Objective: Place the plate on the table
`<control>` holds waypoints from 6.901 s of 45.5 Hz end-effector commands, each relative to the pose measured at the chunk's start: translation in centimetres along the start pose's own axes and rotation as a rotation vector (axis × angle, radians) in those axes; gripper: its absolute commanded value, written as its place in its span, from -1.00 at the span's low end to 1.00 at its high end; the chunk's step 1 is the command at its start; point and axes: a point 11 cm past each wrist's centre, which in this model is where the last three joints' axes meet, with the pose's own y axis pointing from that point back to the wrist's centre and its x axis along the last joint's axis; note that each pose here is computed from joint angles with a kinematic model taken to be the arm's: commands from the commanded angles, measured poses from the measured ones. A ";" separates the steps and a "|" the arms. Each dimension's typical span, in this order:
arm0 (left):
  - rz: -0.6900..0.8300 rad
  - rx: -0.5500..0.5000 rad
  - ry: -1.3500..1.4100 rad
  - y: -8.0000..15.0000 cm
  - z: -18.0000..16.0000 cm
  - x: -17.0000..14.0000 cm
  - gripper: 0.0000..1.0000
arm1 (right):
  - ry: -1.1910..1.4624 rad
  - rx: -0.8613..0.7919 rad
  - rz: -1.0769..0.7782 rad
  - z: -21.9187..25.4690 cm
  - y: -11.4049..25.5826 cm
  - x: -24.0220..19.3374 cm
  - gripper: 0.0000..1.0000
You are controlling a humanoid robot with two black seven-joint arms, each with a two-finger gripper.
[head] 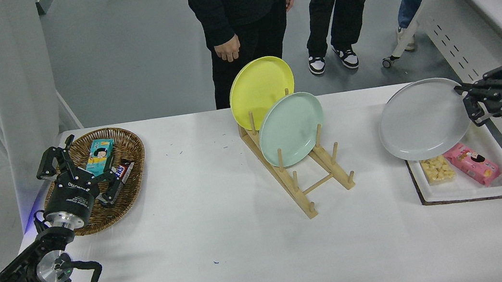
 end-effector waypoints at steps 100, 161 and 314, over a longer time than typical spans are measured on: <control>-0.002 0.000 0.001 0.0 0.0 0.0 0.96 | -0.433 -0.564 0.205 23.9 -4.1 3.9 -1.00; -0.002 0.000 0.001 0.0 0.0 0.0 0.96 | -0.456 -0.558 0.363 24.6 -3.2 9.1 -1.00; 0.000 -0.002 0.000 0.0 0.0 0.0 0.96 | 0.757 0.306 -0.448 0.5 -7.9 -9.0 0.99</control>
